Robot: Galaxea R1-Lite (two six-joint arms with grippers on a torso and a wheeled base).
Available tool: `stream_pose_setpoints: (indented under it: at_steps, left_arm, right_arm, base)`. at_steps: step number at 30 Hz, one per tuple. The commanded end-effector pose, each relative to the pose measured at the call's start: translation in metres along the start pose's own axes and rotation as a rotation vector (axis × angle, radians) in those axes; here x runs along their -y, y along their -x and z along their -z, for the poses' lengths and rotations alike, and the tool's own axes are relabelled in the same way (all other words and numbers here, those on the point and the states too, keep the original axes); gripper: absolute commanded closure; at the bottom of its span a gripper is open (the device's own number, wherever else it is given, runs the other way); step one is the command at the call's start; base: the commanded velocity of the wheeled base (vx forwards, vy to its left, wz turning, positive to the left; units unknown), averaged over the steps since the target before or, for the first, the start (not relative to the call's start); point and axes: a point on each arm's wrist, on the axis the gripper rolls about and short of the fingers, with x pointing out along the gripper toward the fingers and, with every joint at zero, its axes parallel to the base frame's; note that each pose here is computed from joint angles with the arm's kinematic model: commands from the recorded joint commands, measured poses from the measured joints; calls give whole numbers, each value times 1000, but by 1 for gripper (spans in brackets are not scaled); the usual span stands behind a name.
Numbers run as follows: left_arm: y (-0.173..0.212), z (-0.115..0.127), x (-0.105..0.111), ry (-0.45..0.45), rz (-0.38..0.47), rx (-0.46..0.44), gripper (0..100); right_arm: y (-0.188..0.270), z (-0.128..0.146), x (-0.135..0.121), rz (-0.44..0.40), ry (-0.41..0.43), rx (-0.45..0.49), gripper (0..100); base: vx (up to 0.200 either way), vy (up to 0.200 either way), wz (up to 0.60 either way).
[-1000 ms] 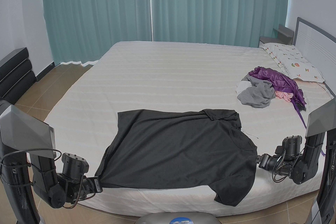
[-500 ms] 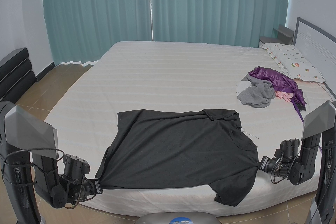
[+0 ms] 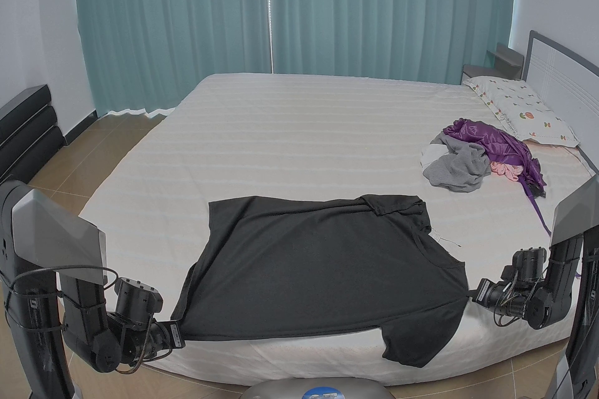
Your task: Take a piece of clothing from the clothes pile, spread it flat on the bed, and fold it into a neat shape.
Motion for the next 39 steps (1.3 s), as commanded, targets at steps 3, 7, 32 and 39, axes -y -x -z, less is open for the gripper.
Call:
stream_pose_setpoints:
  at_steps: [3, 7, 32, 39]
  left_arm:
    - [-3, -6, 4, 45, 17, 36, 0]
    - [-2, -13, 7, 91, 51, 89, 0]
    - [7, -39, 18, 269, 194, 236, 0]
    - [5, -40, 18, 276, 192, 237, 0]
  right_arm:
    - [2, 3, -9, -40, 19, 13, 0]
    - [11, 7, -18, -92, 15, 26, 0]
    - [23, 12, -31, -153, -40, 49, 0]
    - [23, 11, -31, -154, -40, 51, 0]
  base:
    - [0, 0, 0]
    - [0, 0, 0]
    - [0, 64, 0]
    - [0, 29, 0]
